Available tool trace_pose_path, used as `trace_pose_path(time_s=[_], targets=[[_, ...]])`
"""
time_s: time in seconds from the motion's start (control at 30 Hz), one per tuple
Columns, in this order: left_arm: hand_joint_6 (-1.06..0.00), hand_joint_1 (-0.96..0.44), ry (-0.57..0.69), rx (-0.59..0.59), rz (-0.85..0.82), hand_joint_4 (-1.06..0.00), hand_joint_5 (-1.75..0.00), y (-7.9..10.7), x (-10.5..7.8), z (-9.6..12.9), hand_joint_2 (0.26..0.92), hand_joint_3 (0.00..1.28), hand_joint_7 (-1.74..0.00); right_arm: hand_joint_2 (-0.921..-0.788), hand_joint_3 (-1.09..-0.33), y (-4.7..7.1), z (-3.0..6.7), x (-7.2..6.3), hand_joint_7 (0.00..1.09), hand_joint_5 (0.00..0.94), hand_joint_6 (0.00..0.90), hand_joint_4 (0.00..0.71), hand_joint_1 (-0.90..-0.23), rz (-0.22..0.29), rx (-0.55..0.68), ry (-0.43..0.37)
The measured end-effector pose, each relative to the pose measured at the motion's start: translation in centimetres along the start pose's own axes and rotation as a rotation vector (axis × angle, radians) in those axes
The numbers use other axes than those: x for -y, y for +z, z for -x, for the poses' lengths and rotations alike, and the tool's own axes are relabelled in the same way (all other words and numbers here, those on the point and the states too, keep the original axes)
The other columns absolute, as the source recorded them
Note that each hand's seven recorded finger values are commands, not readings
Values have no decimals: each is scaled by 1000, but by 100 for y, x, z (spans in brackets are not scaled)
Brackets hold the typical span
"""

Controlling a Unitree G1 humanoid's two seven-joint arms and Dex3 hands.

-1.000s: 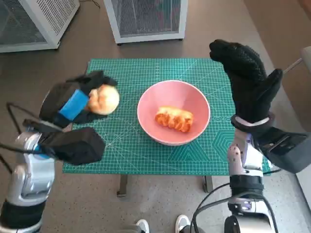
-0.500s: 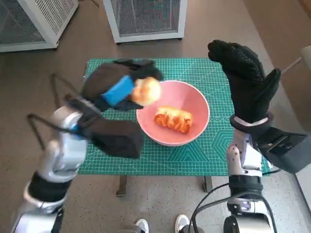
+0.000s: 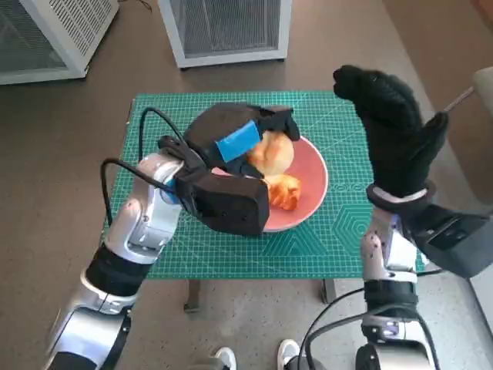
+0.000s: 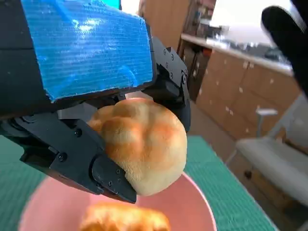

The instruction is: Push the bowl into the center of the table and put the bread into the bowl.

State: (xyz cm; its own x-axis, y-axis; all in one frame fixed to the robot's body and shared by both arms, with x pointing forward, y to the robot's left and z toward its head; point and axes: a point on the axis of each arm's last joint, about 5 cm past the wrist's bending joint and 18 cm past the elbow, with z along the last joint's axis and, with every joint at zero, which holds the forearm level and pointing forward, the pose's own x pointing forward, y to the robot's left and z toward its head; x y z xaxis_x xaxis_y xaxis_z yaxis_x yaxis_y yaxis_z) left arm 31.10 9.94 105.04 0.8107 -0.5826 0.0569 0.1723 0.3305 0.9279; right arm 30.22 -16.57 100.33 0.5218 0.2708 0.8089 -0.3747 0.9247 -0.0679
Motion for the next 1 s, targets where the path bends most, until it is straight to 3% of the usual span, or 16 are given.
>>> trace_pose_path(time_s=[0.03,0.1,0.2,0.27,0.6,1.0], targets=[[-328,-17,-12,-8,6,-453,-1167,-12,22,-10,893,242,-1279,-921,-487,1,2,0,508,3,95,295,-489,1,0,-1],[-267,-82,-37,-26,15,-324,-553,-28,49,-21,853,204,-747,-921,-486,7,5,0,507,1,94,291,-487,3,2,-5],[-249,-158,-76,-62,36,-251,-182,-54,80,-34,862,132,-387,-921,-487,14,13,-1,506,0,90,282,-486,7,5,-9],[-250,-203,-93,-82,44,-228,-93,-70,91,-37,872,103,-282,-921,-489,16,18,-2,504,0,87,277,-486,13,3,-10],[-276,-332,-87,-79,80,-184,-3,-116,65,-2,906,38,-129,-921,-500,26,16,-14,503,1,84,273,-486,34,-3,-15],[-277,-370,63,48,295,-146,0,-270,-30,194,917,26,-99,-921,-501,32,-4,-37,507,0,83,272,-494,32,2,-20]])
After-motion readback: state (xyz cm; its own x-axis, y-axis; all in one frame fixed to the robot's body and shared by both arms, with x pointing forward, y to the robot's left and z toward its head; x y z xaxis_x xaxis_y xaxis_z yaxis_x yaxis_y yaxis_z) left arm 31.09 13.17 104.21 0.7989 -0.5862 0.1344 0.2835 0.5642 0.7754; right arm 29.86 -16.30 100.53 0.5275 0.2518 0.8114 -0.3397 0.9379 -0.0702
